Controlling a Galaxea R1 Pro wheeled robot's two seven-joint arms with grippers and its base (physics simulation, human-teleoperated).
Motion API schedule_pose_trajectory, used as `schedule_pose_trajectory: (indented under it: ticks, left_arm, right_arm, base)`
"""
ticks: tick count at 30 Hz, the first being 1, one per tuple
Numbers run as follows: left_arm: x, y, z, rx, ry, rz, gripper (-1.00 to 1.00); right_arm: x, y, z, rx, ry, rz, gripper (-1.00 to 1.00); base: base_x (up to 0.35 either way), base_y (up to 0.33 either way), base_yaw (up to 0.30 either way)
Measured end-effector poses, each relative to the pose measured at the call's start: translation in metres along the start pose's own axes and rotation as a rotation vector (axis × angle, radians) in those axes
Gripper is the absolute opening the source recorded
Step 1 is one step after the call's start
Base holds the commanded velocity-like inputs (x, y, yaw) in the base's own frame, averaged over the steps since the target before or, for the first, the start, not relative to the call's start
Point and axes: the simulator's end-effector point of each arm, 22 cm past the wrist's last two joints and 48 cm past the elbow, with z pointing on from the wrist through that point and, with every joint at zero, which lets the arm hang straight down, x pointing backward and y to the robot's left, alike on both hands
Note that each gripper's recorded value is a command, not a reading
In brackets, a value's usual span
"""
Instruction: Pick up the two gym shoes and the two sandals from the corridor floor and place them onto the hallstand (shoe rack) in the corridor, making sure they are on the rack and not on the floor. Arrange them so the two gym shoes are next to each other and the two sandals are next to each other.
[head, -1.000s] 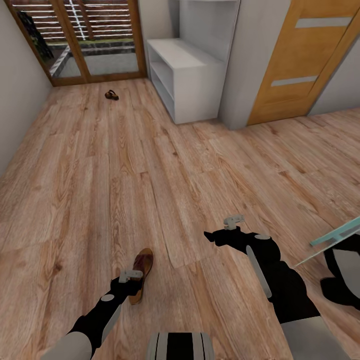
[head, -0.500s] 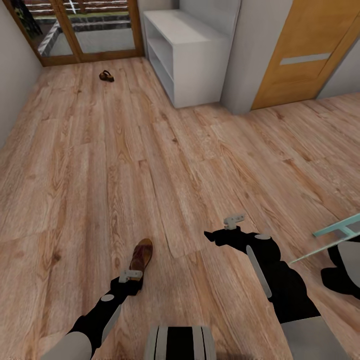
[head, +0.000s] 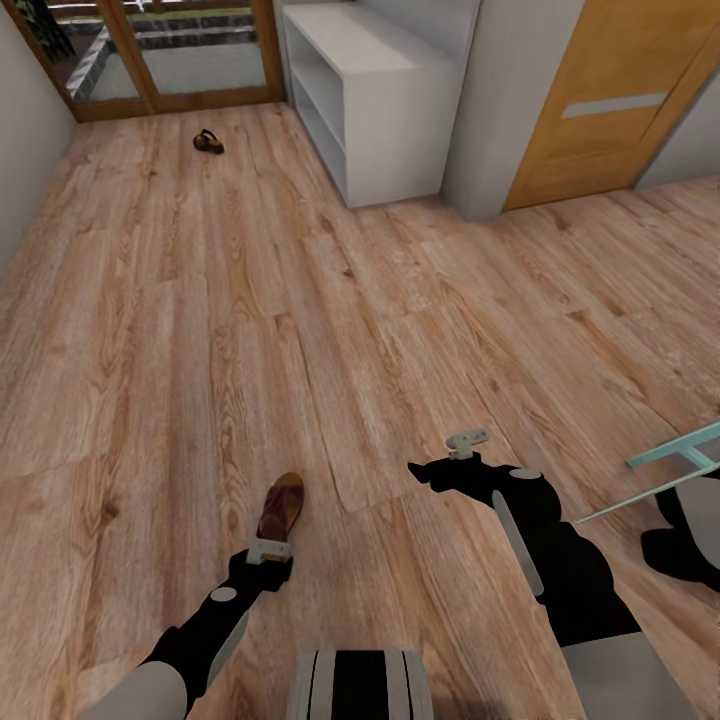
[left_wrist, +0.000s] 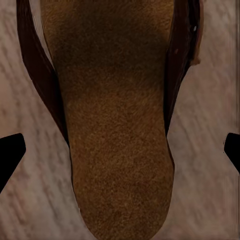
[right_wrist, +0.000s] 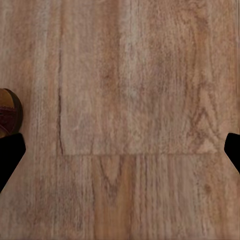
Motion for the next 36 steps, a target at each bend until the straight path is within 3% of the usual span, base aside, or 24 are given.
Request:
schedule_pose_trajectory:
  ticks: [6,22,29,36]
  left_arm:
    - [-0.001,0.0,0.0,0.001,-0.001,0.006,1.0]
    - [0.022,0.003,0.008,-0.003,0.036,-0.002,1.0]
    - [0.014,0.007,0.008,-0.009,-0.015,-0.008,1.0]
    - [0.025,0.006,0.013,-0.008,-0.004,-0.01,1.0]
  right_arm:
    - [0.0,0.0,0.0,0.0,0.0,0.0,1.0]
    - [0.019,-0.003,0.014,-0.004,0.034,0.014,1.0]
    - [0.019,-0.003,0.014,-0.004,0.034,0.014,1.0]
    - [0.032,-0.005,0.023,-0.006,0.057,0.023,1.0]
  base:
    - [0.0,0.0,-0.16]
    - [0.0,0.0,-0.01]
    - [0.0,0.0,0.0]
    - [0.0,0.0,0.0]
